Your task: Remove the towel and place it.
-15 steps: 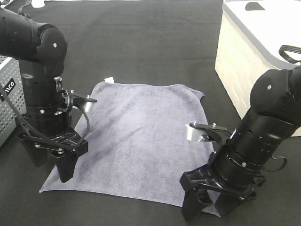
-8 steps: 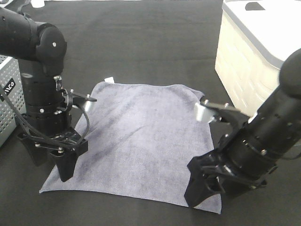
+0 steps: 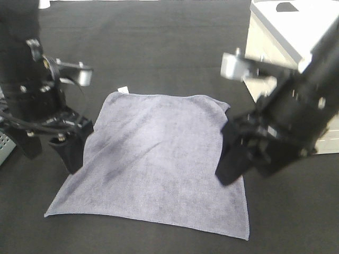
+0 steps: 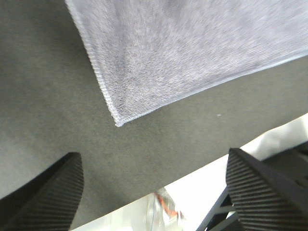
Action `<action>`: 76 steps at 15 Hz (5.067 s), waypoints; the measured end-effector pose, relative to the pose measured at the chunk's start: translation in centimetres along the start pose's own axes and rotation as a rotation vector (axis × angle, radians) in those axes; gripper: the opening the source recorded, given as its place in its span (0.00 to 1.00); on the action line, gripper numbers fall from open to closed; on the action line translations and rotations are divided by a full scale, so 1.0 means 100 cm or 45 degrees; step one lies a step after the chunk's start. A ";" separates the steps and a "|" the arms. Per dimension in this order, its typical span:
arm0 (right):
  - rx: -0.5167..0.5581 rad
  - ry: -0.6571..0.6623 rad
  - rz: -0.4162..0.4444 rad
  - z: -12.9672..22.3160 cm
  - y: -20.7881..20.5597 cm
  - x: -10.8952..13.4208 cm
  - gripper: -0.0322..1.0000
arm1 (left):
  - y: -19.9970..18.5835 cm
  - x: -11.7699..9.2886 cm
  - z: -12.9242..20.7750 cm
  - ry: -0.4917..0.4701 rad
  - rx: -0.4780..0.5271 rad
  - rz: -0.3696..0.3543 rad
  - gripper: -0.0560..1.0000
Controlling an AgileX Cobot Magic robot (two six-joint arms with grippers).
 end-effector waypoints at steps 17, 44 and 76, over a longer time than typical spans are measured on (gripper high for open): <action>-0.585 0.440 0.447 -0.028 -0.191 -0.099 0.75 | -0.179 0.158 0.085 -0.679 -0.691 -0.356 0.78; -1.110 0.202 0.621 0.244 -0.073 -0.034 0.75 | -0.084 0.030 0.296 -0.638 -1.188 -0.489 0.78; -1.156 0.182 0.570 0.232 -0.048 -0.043 0.75 | -0.059 0.008 0.311 -0.520 -1.491 -0.412 0.78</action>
Point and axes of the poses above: a point on each arm's last joint axis where the gripper is mounted, y pointing out along that axis toward the gripper, x along the wrist's bending axis when the last joint is at zero, z = x × y, the point moved 3 cm from there along y, pointing out along that axis toward the gripper, and after that the axes turned 2 degrees about y, right-handed, at the moved point
